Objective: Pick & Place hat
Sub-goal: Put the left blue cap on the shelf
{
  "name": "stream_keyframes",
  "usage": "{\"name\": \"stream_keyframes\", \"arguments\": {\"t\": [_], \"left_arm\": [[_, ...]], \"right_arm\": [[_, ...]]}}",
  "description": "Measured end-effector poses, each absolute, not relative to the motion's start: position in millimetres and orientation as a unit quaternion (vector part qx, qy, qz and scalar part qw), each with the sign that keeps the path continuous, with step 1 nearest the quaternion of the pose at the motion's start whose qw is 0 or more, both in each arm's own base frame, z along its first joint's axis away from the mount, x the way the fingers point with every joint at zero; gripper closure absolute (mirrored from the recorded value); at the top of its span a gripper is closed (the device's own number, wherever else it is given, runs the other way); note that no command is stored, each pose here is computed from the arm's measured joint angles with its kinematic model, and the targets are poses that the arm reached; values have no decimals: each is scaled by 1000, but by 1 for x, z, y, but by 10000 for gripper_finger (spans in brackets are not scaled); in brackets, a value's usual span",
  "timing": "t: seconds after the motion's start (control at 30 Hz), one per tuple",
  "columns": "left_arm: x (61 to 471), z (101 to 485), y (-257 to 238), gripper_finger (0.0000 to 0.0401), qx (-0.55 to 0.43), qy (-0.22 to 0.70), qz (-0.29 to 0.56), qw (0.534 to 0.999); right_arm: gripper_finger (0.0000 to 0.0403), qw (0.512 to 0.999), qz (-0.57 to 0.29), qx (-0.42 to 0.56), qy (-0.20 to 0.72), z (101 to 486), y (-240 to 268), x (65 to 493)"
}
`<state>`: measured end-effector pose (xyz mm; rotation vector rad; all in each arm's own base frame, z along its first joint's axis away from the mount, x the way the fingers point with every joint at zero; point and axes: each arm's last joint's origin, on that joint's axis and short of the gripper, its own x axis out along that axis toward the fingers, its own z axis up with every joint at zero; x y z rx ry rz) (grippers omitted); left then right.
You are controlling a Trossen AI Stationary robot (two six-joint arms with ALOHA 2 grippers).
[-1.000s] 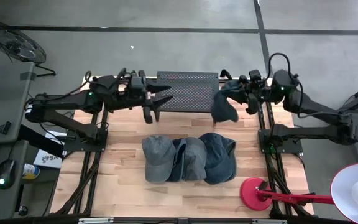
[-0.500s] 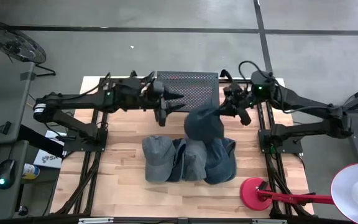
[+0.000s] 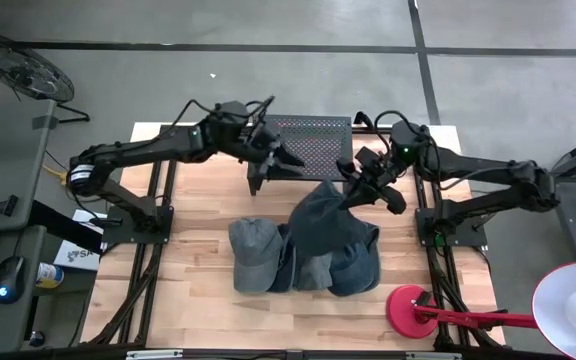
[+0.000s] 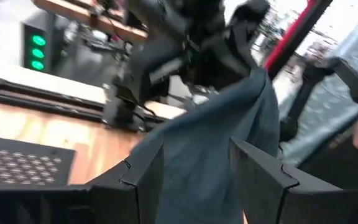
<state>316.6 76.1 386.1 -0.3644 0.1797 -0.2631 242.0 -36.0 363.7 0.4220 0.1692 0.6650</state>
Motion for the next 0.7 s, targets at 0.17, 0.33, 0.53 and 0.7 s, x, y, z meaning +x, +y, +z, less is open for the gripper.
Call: {"name": "stream_keyframes", "arguments": {"t": [0.17,0.33,0.53,0.7], "left_arm": [[328,377,75,229,-187,95,-197,958],[336,369,77,229,-197,105,-206,953],[340,364,79,229,-202,106,-200,953],[340,365,78,229,-208,109,-217,948]], "right_arm": [[402,919,335,200,60,367,-37,248],[402,920,338,191,49,376,-37,249],[402,915,362,172,31,393,-29,247],[402,913,375,160,25,398,-22,247]]}}
